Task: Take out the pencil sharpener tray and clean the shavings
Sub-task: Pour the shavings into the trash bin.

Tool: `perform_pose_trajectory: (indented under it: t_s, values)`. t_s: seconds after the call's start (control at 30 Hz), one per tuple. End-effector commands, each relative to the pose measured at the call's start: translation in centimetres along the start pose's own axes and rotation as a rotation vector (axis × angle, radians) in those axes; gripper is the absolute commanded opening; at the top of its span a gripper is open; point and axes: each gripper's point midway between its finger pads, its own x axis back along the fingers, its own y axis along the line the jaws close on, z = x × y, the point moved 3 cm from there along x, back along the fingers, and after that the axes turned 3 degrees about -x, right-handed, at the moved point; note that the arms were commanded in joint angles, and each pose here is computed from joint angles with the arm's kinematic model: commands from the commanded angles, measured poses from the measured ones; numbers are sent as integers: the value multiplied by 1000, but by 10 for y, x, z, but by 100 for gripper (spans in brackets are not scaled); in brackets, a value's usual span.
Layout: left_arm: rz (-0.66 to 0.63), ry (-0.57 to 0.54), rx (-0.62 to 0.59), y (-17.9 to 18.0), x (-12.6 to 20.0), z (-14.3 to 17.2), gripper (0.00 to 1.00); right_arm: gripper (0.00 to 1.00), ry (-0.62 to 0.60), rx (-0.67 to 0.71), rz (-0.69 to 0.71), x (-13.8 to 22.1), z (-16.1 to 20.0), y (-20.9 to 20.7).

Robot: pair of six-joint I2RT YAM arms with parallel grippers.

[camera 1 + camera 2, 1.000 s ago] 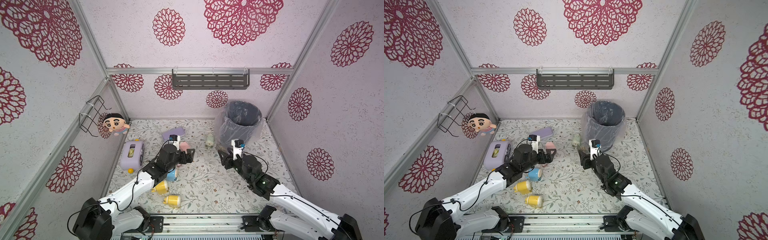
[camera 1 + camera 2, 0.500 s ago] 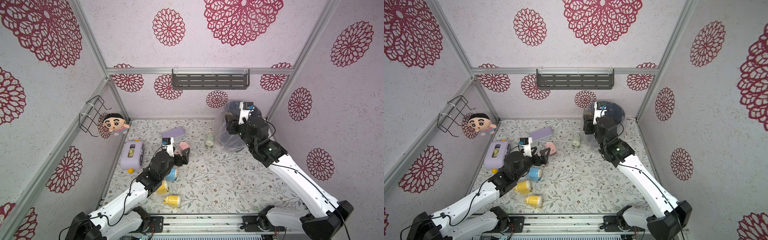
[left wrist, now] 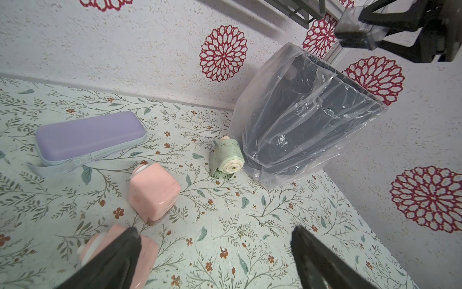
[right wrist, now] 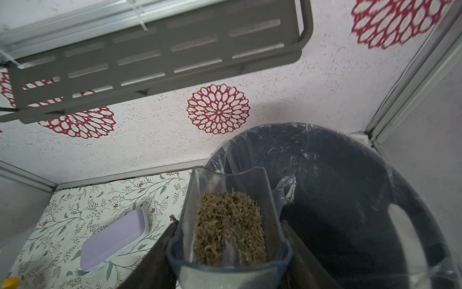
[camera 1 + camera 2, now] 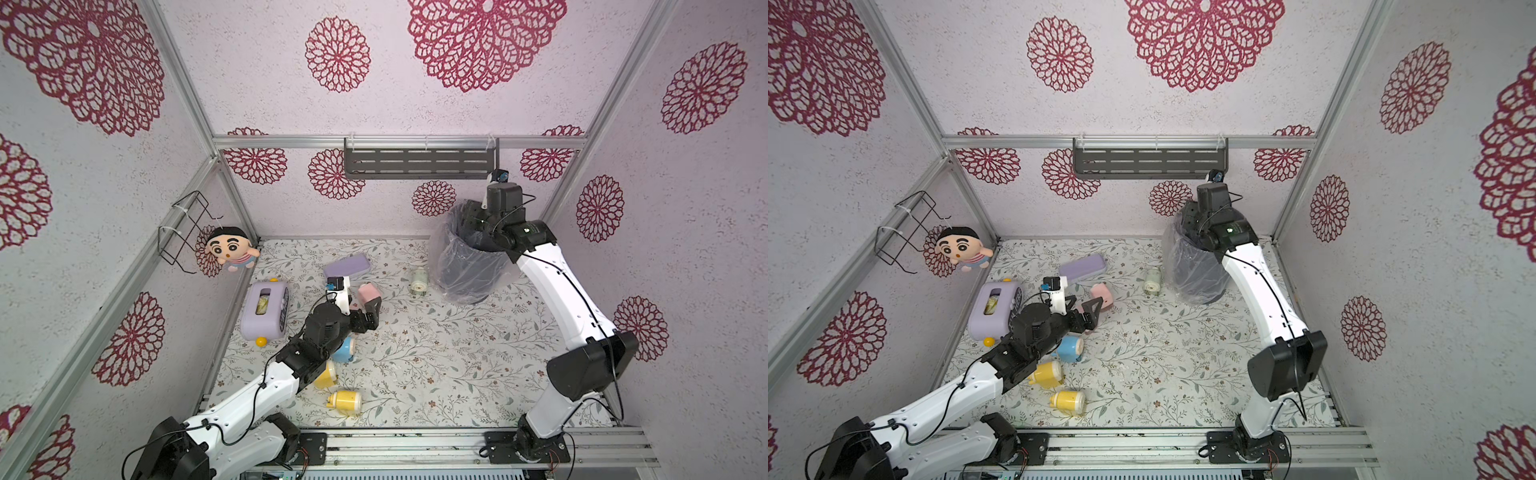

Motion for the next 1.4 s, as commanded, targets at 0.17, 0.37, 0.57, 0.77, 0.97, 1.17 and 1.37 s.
perform_pose_trajectory:
  t_s: [0.17, 0.37, 0.57, 0.77, 0.97, 1.17, 1.37]
  values:
    - [5, -21, -6, -2, 2, -4, 97, 44, 79, -368, -19, 5, -4, -6]
    - [3, -20, 0, -2, 1, -3, 97, 44, 73, -665, -118, 23, -20, 0]
    - [8, -26, 2, -3, 3, -5, 97, 44, 7, -1016, -246, 45, -29, -1]
    - [3, -26, 5, -1, 2, -3, 97, 44, -39, -1309, -283, 57, -23, -13]
    - [3, -5, 10, -1, -5, 3, 97, 45, -63, -1522, -312, 56, -17, -16]
    - [-4, 3, 8, 0, -8, 6, 97, 45, -71, -1635, -318, 51, -17, -16]
    - [-8, 11, 8, 1, -11, 8, 97, 45, -97, -1682, -283, 57, -17, -16]
